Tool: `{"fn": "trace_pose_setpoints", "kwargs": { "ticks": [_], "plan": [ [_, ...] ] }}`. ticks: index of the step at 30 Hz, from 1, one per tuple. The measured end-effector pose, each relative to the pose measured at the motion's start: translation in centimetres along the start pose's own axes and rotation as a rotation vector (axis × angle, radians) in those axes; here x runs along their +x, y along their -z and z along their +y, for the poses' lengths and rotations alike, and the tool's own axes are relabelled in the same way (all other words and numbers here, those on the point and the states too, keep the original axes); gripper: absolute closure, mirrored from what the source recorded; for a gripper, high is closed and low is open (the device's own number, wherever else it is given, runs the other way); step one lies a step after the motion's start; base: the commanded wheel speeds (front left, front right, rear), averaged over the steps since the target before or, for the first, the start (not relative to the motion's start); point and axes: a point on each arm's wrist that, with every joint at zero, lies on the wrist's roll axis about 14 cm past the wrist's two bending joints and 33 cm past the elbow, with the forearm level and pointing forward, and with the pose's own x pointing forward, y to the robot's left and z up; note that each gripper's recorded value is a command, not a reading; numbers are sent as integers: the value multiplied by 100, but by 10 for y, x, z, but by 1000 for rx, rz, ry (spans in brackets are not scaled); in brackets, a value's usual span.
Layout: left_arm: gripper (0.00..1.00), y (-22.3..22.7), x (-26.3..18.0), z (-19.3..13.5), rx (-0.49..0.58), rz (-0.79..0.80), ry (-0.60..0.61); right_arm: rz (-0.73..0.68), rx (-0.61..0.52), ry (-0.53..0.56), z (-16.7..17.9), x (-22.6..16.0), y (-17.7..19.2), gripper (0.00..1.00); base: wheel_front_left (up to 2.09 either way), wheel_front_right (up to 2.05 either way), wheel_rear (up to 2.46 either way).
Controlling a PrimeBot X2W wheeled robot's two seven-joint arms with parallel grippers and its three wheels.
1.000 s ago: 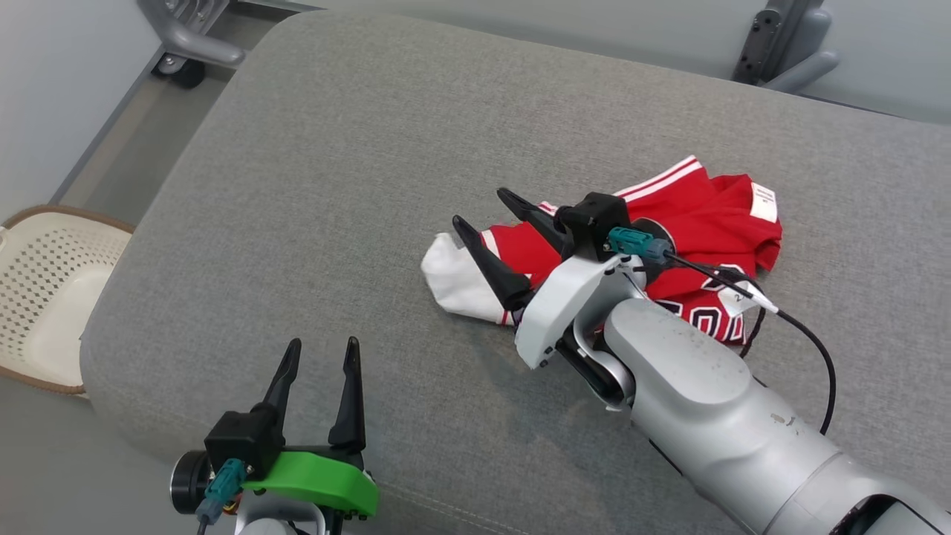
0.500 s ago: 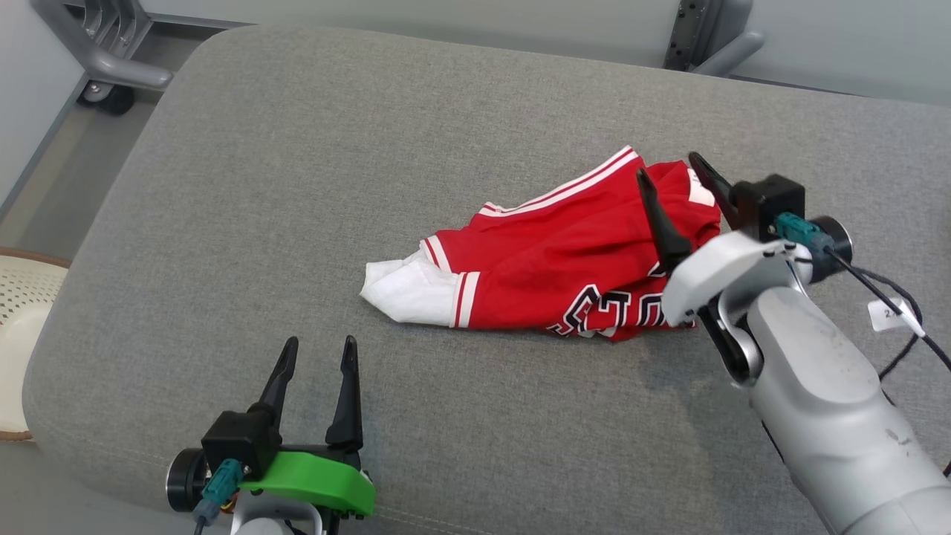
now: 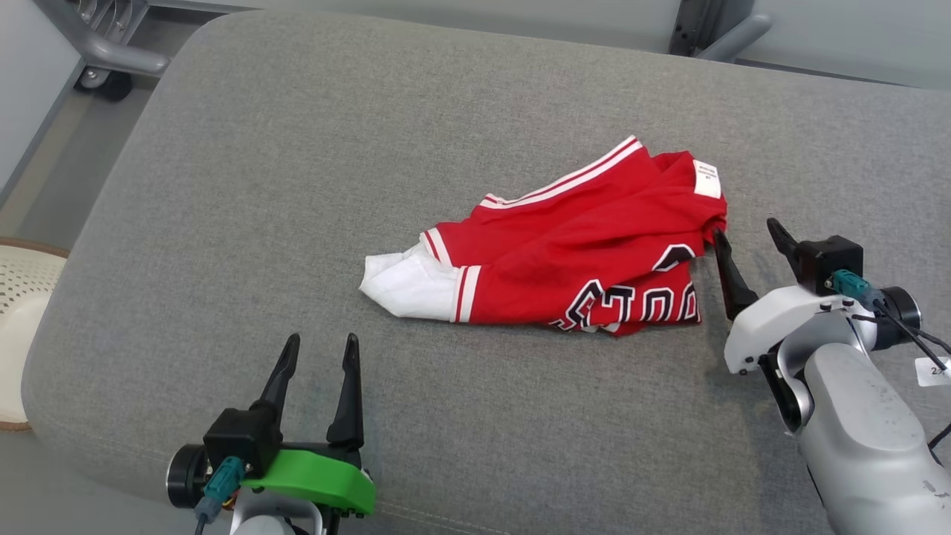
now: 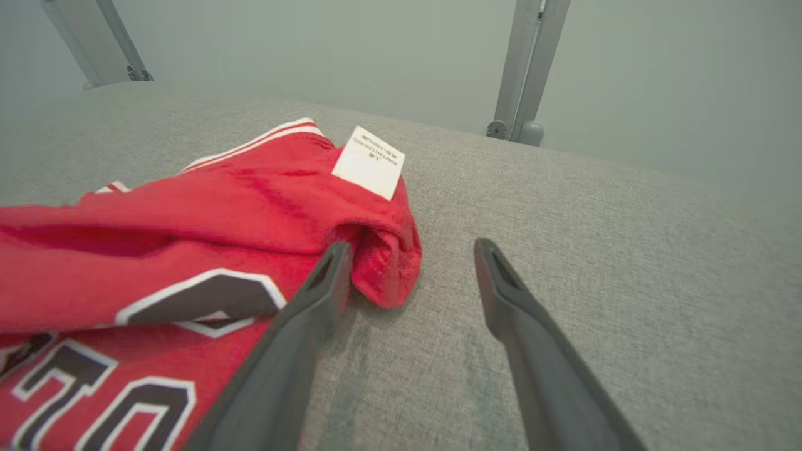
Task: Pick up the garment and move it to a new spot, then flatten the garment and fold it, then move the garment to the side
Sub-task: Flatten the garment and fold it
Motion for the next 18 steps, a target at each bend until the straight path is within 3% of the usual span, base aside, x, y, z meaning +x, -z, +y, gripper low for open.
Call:
{"fn": "trace_pose_setpoints", "kwargs": {
  "ticks": [12,13,15,16,18],
  "plan": [
    [0,3,0,17,21,15,-52,136,-11,-20,6,34,27,0,0,0,0],
    [0,3,-1,18,24,17,-57,144,-11,-23,7,36,29,52,0,0,0],
    [0,4,-2,21,26,20,-67,155,-14,-27,8,41,31,88,0,0,0],
    [0,4,-2,21,26,20,-67,155,-14,-27,8,41,31,100,0,0,0],
    [0,4,-2,24,28,23,-75,148,-15,-32,9,46,29,100,0,0,0]
  ]
}}
